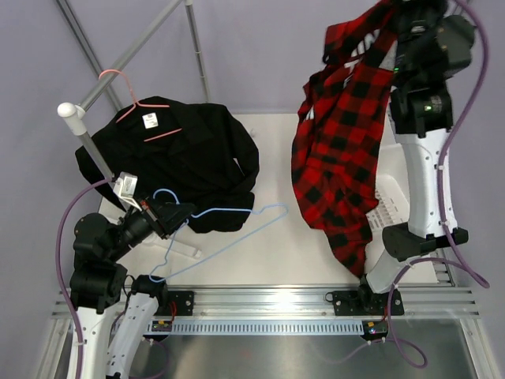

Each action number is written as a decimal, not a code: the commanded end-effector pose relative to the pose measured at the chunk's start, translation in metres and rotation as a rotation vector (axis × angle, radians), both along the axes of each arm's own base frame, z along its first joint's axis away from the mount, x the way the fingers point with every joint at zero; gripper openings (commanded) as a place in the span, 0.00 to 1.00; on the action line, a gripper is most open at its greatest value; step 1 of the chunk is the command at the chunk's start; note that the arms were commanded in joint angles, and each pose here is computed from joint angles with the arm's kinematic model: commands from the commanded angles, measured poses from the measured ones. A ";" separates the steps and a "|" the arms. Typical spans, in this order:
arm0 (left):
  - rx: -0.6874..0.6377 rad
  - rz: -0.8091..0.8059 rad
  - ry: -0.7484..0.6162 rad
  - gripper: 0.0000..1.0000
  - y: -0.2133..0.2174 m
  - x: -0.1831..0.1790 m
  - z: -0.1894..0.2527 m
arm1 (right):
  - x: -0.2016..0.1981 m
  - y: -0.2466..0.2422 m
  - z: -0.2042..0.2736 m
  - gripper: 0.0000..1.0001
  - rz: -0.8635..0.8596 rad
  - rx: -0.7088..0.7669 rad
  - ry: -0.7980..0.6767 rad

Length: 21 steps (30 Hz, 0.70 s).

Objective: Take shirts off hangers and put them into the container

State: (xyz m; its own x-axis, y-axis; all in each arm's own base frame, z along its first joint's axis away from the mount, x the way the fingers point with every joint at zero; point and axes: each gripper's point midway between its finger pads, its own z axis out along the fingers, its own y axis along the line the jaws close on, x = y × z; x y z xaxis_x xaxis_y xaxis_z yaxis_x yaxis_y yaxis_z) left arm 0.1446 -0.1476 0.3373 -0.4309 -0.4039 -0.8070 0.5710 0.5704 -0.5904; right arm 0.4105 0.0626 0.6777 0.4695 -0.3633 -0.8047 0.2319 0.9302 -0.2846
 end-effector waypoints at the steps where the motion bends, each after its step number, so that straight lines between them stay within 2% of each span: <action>1: 0.007 -0.021 -0.016 0.00 -0.002 -0.003 0.001 | -0.065 -0.080 0.060 0.00 -0.054 0.210 -0.177; 3: 0.016 -0.023 -0.006 0.00 -0.002 -0.001 -0.001 | -0.083 -0.098 0.068 0.00 -0.061 0.254 -0.224; 4: 0.019 -0.030 -0.004 0.00 -0.003 -0.001 -0.002 | -0.089 -0.099 0.073 0.00 -0.012 0.281 -0.245; 7: 0.019 -0.035 0.006 0.00 -0.004 0.002 -0.003 | -0.114 -0.122 0.094 0.00 -0.050 0.280 -0.333; 13: 0.034 -0.034 0.018 0.00 -0.003 0.005 -0.010 | -0.089 -0.151 0.067 0.00 -0.154 0.319 -0.278; 15: 0.034 -0.036 0.020 0.00 -0.004 0.006 -0.012 | -0.106 -0.148 0.069 0.00 -0.138 0.322 -0.299; 16: 0.031 -0.037 0.032 0.00 -0.004 0.007 -0.016 | -0.086 -0.148 0.048 0.00 -0.135 0.322 -0.240; 17: 0.027 -0.037 0.033 0.00 -0.004 0.007 -0.017 | -0.110 -0.144 0.058 0.00 -0.112 0.326 -0.295; 21: 0.004 -0.042 0.035 0.00 -0.006 0.008 -0.018 | -0.095 -0.141 0.027 0.00 -0.094 0.342 -0.209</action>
State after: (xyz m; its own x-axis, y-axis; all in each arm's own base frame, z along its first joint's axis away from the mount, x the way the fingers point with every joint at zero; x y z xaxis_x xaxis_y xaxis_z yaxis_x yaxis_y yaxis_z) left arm 0.1546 -0.1497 0.3111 -0.4948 -0.3786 -0.7822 0.5332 0.5784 -0.6173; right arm 0.3225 -0.0852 0.6964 0.5513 -0.1803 -0.8146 0.3931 0.9173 0.0630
